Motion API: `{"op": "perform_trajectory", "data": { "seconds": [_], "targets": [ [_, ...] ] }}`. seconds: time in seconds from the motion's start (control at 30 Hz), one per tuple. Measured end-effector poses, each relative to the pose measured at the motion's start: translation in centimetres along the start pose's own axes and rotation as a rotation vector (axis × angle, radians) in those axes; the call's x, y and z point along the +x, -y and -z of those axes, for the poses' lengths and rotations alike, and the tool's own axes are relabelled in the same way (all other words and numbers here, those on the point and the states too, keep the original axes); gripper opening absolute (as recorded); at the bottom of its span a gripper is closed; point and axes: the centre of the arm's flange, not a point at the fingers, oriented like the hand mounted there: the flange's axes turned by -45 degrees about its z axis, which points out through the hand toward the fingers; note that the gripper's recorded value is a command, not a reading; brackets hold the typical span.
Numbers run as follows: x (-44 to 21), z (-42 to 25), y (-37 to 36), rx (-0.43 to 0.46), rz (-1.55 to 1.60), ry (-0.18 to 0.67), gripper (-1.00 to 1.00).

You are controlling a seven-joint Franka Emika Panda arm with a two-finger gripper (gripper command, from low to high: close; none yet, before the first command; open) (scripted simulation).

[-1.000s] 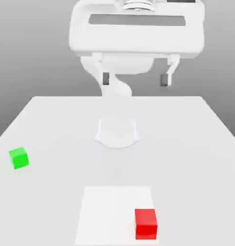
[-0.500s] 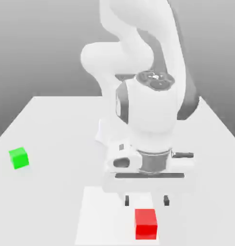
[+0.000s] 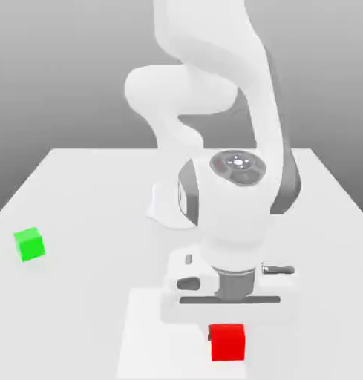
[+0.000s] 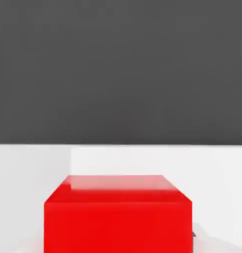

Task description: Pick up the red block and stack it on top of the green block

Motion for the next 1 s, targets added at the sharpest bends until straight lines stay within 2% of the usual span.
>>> {"op": "perform_trajectory", "data": {
  "seconds": [0.27,0.57,0.9,1.0],
  "targets": [
    [-2.6,2.0,-15.8,-0.017,-0.57,0.0,-1.0],
    [-13.0,3.3,-32.3,-0.022,-1.299,0.001,-1.0],
    [-28.2,4.4,-41.2,-0.004,-2.041,-0.001,-1.0],
    [-29.3,2.2,-41.7,0.001,-2.1,-0.001,-1.0]
  ]
}}
